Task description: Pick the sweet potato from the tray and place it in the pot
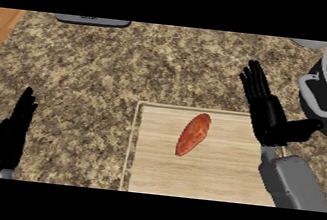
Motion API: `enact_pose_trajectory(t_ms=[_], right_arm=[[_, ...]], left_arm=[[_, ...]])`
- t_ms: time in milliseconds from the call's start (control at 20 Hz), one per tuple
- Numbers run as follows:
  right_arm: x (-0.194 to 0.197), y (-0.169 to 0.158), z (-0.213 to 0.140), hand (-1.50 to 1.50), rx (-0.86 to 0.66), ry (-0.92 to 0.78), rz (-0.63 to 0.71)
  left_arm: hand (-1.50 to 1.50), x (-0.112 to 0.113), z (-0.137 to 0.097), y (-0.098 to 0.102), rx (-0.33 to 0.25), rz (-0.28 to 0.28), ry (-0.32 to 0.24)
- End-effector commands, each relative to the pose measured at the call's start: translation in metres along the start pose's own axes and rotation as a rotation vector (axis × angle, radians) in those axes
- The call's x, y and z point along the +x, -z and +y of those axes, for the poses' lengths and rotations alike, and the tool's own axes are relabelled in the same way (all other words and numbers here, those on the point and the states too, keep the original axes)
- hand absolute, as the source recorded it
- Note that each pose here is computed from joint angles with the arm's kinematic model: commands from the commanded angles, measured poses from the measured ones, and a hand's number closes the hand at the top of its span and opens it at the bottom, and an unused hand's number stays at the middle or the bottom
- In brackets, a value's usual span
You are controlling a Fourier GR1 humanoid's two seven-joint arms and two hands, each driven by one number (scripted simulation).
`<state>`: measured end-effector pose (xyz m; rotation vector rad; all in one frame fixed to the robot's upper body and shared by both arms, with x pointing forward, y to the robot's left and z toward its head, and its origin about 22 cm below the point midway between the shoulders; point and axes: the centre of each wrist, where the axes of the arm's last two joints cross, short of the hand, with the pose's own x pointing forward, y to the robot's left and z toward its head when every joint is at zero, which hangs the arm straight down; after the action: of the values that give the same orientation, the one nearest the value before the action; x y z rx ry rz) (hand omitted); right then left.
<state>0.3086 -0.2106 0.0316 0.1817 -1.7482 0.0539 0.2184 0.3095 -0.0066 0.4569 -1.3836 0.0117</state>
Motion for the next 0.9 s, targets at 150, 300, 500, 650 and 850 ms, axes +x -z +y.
enact_pose_trajectory(t_ms=[150,300,500,650,850], right_arm=[[0.056,0.015,-0.050,1.50,0.222,0.035,-0.143],[0.106,0.022,-0.103,1.50,0.235,-0.616,-0.120],[0.045,-0.017,-0.129,-1.50,0.176,-0.569,-0.126],[0.042,-0.035,-0.119,-1.50,0.243,-0.543,-0.286],[0.060,-0.045,-0.129,-1.50,0.333,-0.674,-0.265]], left_arm=[[0.00,0.063,-0.016,0.019,-0.073,-0.262,-0.164],[0.00,0.075,-0.020,0.024,-0.087,-0.290,-0.187],[0.00,0.102,-0.023,0.039,-0.156,-0.343,-0.284],[0.00,0.102,-0.023,0.046,-0.162,-0.340,-0.309],[0.00,0.107,-0.008,0.058,-0.159,-0.336,-0.278]])
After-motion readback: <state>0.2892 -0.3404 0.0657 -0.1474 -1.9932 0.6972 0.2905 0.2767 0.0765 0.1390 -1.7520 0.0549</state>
